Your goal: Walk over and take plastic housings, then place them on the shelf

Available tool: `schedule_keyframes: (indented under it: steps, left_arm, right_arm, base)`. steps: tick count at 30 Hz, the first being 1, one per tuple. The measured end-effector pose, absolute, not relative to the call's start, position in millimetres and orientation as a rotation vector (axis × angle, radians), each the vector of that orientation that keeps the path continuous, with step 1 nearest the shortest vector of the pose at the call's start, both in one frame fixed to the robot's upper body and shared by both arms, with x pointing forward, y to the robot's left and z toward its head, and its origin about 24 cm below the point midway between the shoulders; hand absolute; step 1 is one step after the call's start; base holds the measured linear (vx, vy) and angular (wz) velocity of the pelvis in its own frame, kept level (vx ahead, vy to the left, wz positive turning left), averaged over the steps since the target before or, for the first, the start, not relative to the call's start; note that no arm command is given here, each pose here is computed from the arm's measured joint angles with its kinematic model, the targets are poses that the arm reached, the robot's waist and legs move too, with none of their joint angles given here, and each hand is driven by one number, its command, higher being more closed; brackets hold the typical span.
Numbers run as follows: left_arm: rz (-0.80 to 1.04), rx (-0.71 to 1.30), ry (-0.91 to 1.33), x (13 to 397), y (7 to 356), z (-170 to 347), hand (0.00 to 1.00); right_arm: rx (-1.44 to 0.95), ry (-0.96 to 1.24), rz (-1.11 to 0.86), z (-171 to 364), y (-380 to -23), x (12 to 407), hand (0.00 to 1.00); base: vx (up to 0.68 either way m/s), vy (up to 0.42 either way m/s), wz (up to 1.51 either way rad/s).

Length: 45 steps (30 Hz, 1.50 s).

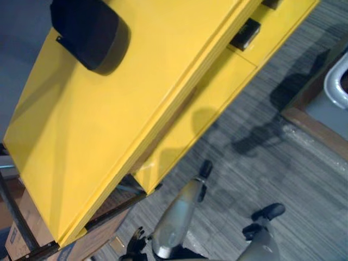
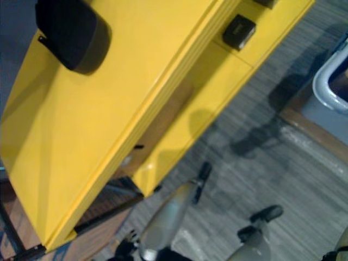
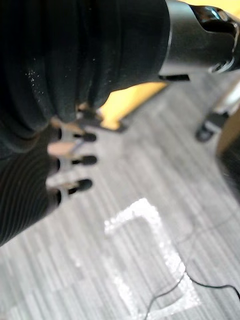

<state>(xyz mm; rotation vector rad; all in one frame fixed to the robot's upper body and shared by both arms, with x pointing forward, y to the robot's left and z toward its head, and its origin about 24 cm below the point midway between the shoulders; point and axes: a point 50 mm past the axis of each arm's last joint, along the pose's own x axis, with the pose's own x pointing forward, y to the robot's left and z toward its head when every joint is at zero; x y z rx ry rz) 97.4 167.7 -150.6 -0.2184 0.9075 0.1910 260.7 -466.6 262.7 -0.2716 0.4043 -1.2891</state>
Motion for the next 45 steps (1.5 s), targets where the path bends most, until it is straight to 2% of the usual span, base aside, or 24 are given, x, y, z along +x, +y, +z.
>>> schedule_keyframes:
  steps: [7,15,21,31,37,42,45]
  left_arm:
    - [0.201,-0.215,0.841,108.8,176.2,-142.8,0.00]
    - [0.308,-0.233,0.705,128.1,194.9,-126.6,0.00]
    - [0.383,-0.227,0.665,133.3,203.1,-120.4,0.00]
    - [0.535,-0.124,0.639,127.3,219.1,-116.3,0.00]
    - [0.561,0.075,0.520,138.0,231.9,-97.4,0.00]
    - [0.507,0.437,0.441,143.7,248.6,-81.5,0.00]
    - [0.443,0.568,0.431,144.8,251.8,-79.9,0.00]
  right_arm:
    - [-0.394,0.373,-1.288,266.8,-467.3,262.8,1.00]
    - [-0.624,0.206,-1.319,270.3,-452.6,282.3,1.00]
    - [-0.699,0.072,-1.313,272.3,-441.0,292.9,1.00]
    - [-0.757,0.045,-1.244,233.2,-413.7,316.7,1.00]
    - [-0.791,-0.107,-1.216,221.7,-397.6,318.8,1.00]
    - [-0.727,-0.219,-1.077,167.4,-352.4,320.4,1.00]
    - [-0.728,-0.244,-1.021,146.5,-332.8,314.2,1.00]
  base:
    - [-0.05,0.002,0.04]
    - [-0.04,-0.029,-0.07]
    - [-0.07,-0.021,-0.03]
    - [-0.07,-0.014,-0.02]
    - [-0.07,-0.013,0.02]
    - [-0.01,-0.017,-0.24]
    - [0.04,-0.029,-0.32]
